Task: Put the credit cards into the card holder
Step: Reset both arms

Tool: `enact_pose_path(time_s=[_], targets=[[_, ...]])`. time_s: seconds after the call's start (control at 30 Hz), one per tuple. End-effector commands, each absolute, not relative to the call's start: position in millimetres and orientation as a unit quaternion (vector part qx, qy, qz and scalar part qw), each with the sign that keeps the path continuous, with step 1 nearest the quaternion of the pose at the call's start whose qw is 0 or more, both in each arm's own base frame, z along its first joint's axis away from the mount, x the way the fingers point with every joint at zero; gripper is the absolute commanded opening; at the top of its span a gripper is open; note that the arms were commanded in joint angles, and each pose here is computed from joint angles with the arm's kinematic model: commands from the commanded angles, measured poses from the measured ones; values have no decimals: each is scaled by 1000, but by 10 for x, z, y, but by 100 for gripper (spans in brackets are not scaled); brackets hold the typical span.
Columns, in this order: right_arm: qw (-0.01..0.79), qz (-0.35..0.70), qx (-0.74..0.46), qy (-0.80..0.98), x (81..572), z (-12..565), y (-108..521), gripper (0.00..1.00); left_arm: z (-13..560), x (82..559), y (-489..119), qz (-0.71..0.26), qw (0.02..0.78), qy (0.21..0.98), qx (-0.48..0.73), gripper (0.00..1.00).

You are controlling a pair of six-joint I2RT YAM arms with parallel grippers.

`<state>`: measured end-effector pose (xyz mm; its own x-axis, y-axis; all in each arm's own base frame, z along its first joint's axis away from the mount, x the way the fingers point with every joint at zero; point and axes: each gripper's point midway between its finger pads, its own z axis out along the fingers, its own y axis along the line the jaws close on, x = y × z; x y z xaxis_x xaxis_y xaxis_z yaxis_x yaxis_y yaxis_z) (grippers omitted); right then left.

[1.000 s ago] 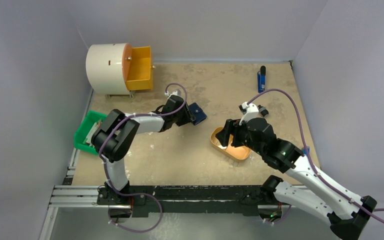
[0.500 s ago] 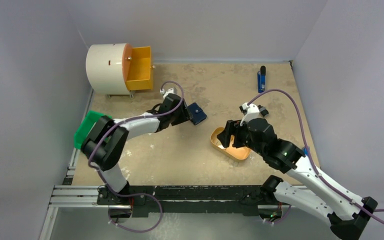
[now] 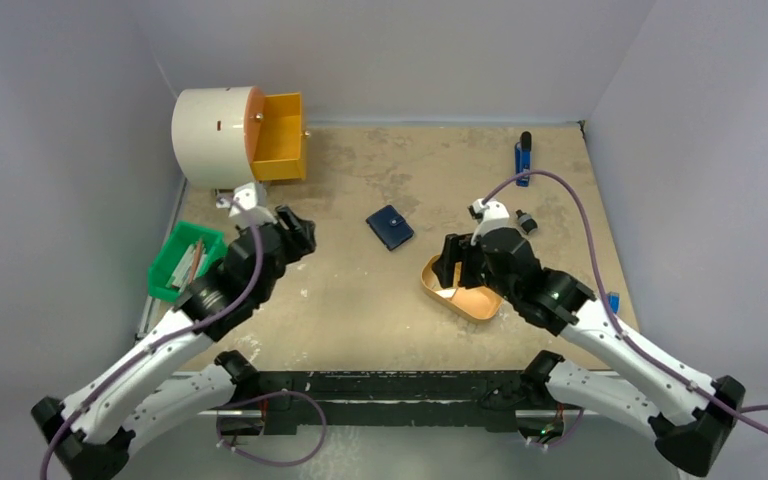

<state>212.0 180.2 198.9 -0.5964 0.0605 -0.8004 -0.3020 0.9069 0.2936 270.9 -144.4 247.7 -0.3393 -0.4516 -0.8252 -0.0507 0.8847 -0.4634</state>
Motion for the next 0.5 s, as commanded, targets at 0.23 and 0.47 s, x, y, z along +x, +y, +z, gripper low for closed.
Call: enact_pose_path(time_s=[0.23,0.47], targets=[[393,195,-72,896,2327,1448,2128,70,2485,2424,-796,-97,602,776,-161,53],[373,170,-61,910,2327,1148,2077,68,2501,2419,-683,-75,602,772,-189,53]])
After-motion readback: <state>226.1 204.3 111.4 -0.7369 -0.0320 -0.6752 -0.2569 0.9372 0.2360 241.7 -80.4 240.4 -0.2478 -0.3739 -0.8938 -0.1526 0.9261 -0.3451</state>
